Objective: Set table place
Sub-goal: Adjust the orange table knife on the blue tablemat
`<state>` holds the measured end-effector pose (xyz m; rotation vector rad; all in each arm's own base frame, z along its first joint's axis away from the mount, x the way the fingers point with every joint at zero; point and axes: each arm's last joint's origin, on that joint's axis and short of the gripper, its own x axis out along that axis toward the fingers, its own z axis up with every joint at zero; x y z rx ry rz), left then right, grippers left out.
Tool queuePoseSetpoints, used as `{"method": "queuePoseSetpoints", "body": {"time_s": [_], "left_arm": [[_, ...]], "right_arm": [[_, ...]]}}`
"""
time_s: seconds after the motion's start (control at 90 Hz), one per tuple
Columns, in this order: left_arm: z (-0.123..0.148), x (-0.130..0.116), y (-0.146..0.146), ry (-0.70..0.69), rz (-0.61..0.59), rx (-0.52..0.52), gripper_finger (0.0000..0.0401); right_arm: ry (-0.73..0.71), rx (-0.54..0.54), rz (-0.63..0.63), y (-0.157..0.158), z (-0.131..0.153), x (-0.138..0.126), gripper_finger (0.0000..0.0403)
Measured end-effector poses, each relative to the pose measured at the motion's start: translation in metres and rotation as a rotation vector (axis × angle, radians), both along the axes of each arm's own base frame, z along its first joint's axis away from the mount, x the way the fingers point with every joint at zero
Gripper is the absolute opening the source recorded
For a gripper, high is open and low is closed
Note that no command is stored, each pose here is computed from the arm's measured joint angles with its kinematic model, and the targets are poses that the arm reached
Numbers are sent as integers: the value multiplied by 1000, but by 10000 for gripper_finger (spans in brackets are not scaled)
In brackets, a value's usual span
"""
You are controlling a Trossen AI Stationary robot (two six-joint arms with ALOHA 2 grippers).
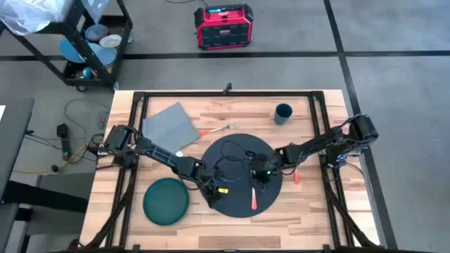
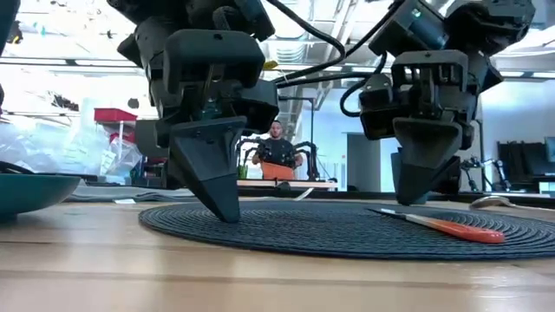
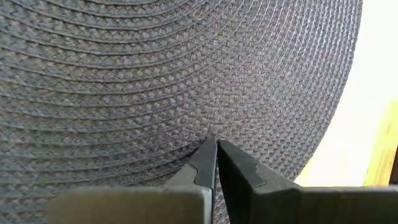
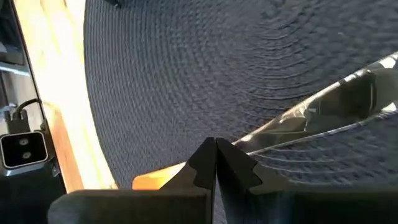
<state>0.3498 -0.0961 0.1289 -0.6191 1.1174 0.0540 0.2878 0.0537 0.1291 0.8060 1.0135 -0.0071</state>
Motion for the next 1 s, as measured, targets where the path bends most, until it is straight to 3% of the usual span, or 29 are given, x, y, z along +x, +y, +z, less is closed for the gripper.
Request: {"method": "queuePoseSetpoints", "body": {"time_s": [1.0], "left_arm": [[-1,0,0,4,20,-10,0]], "right_arm": [[119,-81,35,-23,-7,-7,0]]}}
